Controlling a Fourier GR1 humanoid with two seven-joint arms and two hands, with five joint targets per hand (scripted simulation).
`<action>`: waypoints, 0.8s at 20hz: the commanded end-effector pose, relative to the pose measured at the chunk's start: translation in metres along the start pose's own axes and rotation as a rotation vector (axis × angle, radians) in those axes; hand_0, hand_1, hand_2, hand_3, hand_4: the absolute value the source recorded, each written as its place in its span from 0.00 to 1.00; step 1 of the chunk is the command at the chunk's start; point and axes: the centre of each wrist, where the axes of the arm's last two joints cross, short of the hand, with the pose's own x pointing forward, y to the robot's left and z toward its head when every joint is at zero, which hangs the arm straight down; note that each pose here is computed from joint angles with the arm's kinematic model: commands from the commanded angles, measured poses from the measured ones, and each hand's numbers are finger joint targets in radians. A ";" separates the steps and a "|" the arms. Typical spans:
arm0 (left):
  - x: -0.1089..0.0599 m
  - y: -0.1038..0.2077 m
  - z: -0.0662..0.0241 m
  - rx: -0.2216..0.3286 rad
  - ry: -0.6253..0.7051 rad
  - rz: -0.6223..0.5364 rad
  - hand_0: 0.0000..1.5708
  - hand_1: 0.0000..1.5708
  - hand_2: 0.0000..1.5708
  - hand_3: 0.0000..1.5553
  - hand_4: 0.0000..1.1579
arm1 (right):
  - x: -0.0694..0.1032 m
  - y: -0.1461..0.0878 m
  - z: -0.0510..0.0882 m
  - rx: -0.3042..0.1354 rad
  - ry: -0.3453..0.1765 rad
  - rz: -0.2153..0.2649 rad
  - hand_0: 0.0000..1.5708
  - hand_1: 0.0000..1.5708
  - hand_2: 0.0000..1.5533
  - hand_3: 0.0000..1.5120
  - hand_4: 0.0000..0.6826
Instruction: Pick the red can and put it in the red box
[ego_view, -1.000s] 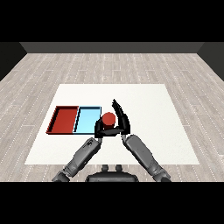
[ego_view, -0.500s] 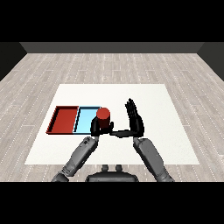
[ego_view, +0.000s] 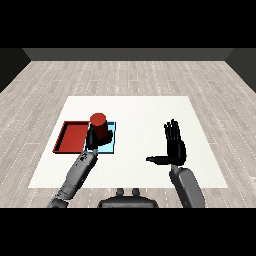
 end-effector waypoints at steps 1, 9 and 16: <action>0.018 0.041 -0.0222 0.046 0.003 -0.051 1.00 1.00 1.00 0.96 0.97 | -0.003 -0.028 0.017 -0.067 0.033 0.041 0.00 0.00 0.00 0.00 0.00; -0.010 0.136 -0.0520 0.134 0.129 -0.399 1.00 1.00 0.98 0.94 0.97 | -0.018 -0.041 0.029 -0.118 0.073 0.033 0.00 0.00 0.00 0.00 0.00; -0.040 0.200 -0.0552 0.190 0.415 -0.644 1.00 1.00 0.99 0.95 0.91 | -0.036 -0.051 0.027 -0.107 0.112 0.082 0.00 0.00 0.00 0.00 0.00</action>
